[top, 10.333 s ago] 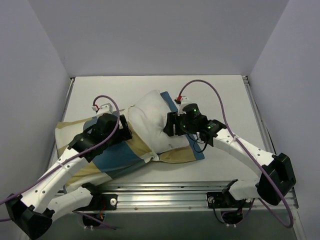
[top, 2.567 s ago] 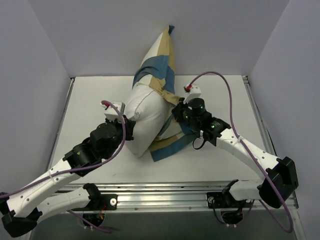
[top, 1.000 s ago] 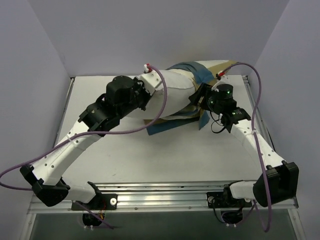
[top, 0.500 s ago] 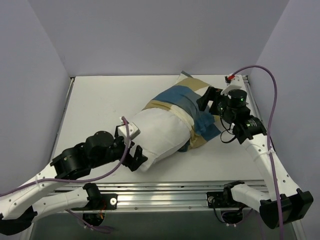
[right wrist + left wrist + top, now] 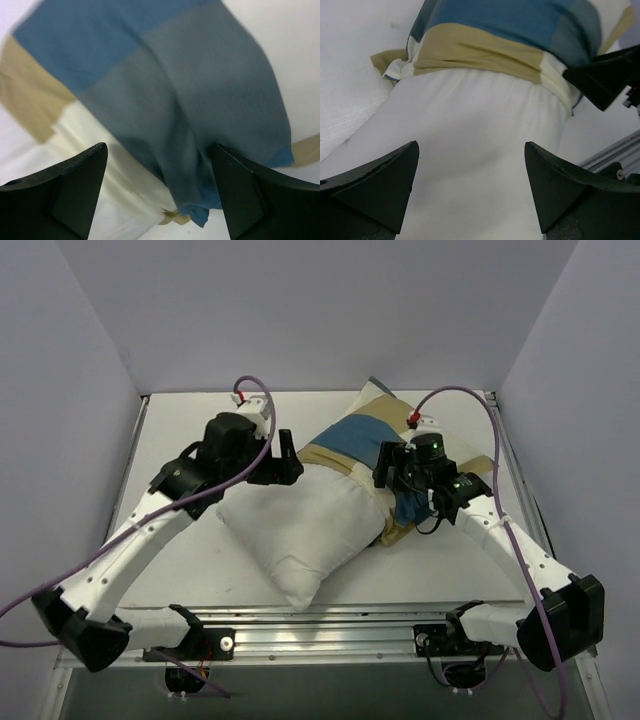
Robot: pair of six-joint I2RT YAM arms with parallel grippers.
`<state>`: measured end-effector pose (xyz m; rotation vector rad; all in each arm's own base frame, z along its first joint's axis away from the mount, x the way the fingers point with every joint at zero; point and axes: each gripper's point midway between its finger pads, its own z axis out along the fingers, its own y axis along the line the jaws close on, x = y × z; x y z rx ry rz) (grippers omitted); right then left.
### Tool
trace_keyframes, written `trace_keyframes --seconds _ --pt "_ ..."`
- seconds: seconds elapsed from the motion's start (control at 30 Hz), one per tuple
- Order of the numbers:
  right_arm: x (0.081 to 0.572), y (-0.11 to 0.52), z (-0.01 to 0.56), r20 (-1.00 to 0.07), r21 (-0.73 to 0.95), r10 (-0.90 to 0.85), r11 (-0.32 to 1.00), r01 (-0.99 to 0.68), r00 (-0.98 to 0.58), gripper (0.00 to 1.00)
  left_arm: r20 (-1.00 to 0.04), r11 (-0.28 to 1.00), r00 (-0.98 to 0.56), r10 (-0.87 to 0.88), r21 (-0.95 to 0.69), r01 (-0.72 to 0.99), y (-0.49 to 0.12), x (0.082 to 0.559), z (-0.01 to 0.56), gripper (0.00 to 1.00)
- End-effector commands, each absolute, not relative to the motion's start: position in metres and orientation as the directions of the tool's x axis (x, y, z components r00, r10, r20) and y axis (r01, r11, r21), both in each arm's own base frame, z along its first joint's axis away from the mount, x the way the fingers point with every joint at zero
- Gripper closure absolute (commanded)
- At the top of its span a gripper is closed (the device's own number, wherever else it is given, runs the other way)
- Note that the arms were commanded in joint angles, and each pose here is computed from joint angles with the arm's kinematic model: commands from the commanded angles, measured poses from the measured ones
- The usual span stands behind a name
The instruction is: Remove the pillowcase from the pillow
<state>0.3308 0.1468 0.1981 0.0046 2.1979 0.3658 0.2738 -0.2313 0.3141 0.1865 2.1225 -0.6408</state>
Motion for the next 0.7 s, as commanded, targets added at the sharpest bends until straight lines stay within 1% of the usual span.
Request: trace_keyframes --seconds 0.0,0.03,0.1,0.17,0.23,0.33,0.4,0.6,0.63,0.67 --pt "0.314 0.126 0.137 -0.693 0.229 0.179 0.973 0.023 -0.698 0.21 -0.744 0.841 -0.665 -0.062 -0.398 0.367 -0.243 0.291 0.287 0.06" --pt "0.310 0.126 0.131 -0.675 0.256 0.222 0.965 0.058 -0.703 0.21 -0.737 0.848 -0.675 -0.025 -0.374 0.377 -0.245 0.296 0.276 0.06" --pt "0.298 0.124 0.107 -0.642 0.271 0.248 0.958 0.088 -0.725 0.22 -0.743 0.846 -0.669 -0.008 -0.362 0.392 -0.247 0.303 0.270 0.06" --pt "0.291 0.126 0.097 -0.621 0.303 0.279 0.947 0.104 -0.733 0.22 -0.743 0.850 -0.669 0.004 -0.349 0.393 -0.244 0.313 0.257 0.06" --pt "0.282 0.124 0.082 -0.602 0.305 0.285 0.945 0.115 -0.746 0.23 -0.707 0.843 -0.707 0.026 -0.365 0.395 -0.241 0.318 0.235 0.06" --pt "0.275 0.121 0.067 -0.582 0.296 0.290 0.946 0.134 -0.759 0.23 -0.640 0.844 -0.765 0.072 -0.370 0.389 -0.241 0.314 0.204 0.06" --pt "0.274 0.120 0.060 -0.578 0.291 0.294 0.946 0.144 -0.761 0.23 -0.618 0.841 -0.781 0.086 -0.375 0.390 -0.242 0.311 0.189 0.06" --pt "0.267 0.121 0.032 -0.515 0.294 0.325 0.936 0.193 -0.793 0.23 -0.556 0.798 -0.823 0.110 -0.444 0.407 -0.251 0.294 0.155 0.06" --pt "0.271 0.123 0.032 -0.526 0.306 0.332 0.933 0.190 -0.783 0.23 -0.545 0.800 -0.831 0.109 -0.449 0.399 -0.252 0.293 0.150 0.06" --pt "0.270 0.128 0.030 -0.513 0.325 0.332 0.929 0.179 -0.791 0.23 -0.534 0.801 -0.838 0.110 -0.452 0.393 -0.252 0.293 0.145 0.06"
